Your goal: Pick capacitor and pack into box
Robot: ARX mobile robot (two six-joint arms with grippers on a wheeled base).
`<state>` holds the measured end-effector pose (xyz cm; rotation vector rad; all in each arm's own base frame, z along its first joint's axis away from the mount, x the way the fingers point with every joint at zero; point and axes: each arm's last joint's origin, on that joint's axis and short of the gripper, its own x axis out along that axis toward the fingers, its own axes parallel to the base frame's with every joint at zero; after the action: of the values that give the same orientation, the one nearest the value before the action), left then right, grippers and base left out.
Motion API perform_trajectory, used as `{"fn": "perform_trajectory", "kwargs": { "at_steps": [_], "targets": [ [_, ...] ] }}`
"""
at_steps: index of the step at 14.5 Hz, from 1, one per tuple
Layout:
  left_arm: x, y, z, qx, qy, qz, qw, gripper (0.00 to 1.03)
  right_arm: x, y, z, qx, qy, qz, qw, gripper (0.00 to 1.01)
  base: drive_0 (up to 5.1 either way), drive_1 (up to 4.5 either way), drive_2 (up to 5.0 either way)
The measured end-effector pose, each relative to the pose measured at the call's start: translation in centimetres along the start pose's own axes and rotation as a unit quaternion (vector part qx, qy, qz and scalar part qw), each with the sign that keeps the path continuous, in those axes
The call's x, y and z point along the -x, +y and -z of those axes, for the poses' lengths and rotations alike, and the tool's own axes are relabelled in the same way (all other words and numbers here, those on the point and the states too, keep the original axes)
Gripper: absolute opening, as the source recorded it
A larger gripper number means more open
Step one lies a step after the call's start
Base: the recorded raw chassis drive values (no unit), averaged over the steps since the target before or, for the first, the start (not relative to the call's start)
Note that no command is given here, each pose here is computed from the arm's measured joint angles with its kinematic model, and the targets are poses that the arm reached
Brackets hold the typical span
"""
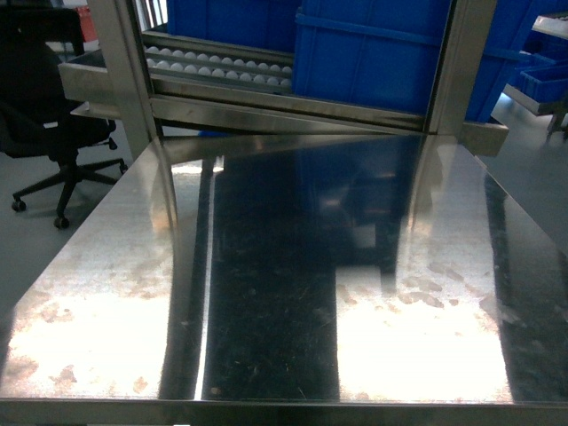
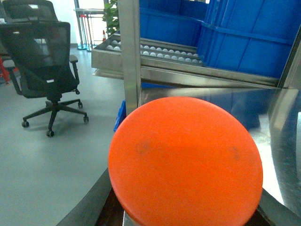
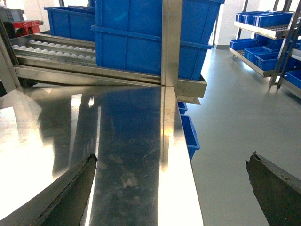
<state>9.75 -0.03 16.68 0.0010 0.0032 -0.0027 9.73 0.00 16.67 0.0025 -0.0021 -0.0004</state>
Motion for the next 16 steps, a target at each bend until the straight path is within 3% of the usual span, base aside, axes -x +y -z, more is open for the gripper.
{"fn": "perform_trajectory", "kwargs": {
  "at_steps": [16],
  "targets": [
    [0.0, 0.0, 0.01, 0.0, 0.0, 0.0, 1.0, 0.44, 0.0, 0.0, 0.0, 0.0, 0.0, 0.0, 1.0, 0.98, 0.0, 0.0, 0.0]
  ]
}}
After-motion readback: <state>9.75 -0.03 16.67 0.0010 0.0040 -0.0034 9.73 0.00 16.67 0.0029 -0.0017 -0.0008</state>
